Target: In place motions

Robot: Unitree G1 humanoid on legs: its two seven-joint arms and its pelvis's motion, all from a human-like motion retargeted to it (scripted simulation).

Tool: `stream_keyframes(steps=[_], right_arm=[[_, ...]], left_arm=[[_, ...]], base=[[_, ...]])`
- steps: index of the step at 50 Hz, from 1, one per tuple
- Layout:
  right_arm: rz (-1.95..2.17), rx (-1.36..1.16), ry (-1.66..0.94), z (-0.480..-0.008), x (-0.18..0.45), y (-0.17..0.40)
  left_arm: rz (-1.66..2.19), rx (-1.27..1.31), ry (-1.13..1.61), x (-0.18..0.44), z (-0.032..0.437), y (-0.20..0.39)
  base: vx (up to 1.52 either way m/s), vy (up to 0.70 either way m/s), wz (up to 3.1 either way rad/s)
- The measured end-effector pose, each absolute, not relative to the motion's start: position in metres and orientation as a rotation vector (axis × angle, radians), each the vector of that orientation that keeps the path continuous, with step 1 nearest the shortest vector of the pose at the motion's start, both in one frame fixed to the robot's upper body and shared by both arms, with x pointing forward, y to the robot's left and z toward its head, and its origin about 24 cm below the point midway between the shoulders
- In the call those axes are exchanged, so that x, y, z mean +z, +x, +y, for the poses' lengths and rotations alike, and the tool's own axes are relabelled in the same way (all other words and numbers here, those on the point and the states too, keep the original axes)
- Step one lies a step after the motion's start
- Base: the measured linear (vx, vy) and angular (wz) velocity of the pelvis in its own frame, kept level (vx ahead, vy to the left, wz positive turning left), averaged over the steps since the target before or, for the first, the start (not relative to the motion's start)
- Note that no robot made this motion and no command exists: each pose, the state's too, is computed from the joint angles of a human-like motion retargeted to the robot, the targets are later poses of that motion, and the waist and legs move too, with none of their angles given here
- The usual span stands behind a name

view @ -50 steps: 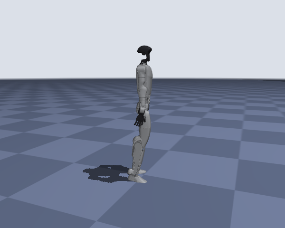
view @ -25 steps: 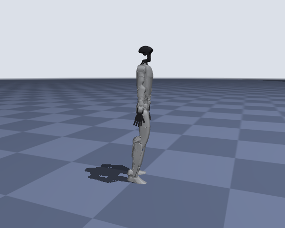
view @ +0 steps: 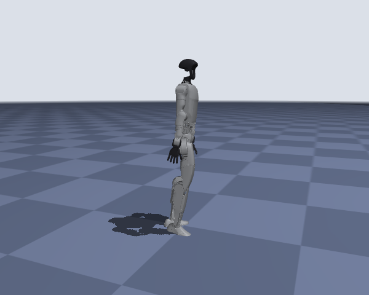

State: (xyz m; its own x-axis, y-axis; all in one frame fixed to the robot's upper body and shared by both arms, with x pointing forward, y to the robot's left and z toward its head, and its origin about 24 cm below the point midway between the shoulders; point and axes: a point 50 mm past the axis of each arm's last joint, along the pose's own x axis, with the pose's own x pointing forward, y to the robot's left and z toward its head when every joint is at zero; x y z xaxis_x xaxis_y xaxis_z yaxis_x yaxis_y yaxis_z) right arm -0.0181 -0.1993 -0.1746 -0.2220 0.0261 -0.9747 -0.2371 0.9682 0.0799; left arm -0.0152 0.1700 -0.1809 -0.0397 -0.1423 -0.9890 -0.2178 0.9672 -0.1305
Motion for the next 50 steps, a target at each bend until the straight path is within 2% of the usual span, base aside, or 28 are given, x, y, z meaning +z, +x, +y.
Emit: stream_keyframes(steps=[8,15,21,31,42,50], right_arm=[[1.576,0.395,-0.217,-0.175,-0.177,0.052],[1.365,0.507,-0.217,-0.151,-0.164,0.123],[1.263,0.493,-0.247,-0.146,-0.155,0.154],[1.248,0.52,-0.144,-0.136,-0.153,0.157],[1.295,0.556,-0.155,-0.13,-0.16,0.136],[1.354,0.501,-0.163,-0.145,-0.17,0.104]], left_arm=[[1.706,0.348,-0.473,-0.176,0.165,-0.067],[1.792,0.28,-0.522,-0.168,0.168,-0.093],[1.885,0.181,-0.548,-0.162,0.155,-0.113],[1.861,0.082,-0.53,-0.163,0.148,-0.112],[1.813,0.155,-0.485,-0.167,0.161,-0.099],[1.781,0.173,-0.31,-0.174,0.177,-0.066]], base=[[-0.15,0.15,0.24],[-0.15,0.12,-0.01],[-0.08,0.15,-0.07],[0.02,0.05,0.03],[0.15,-0.12,-0.12],[0.18,-0.24,0.44]])
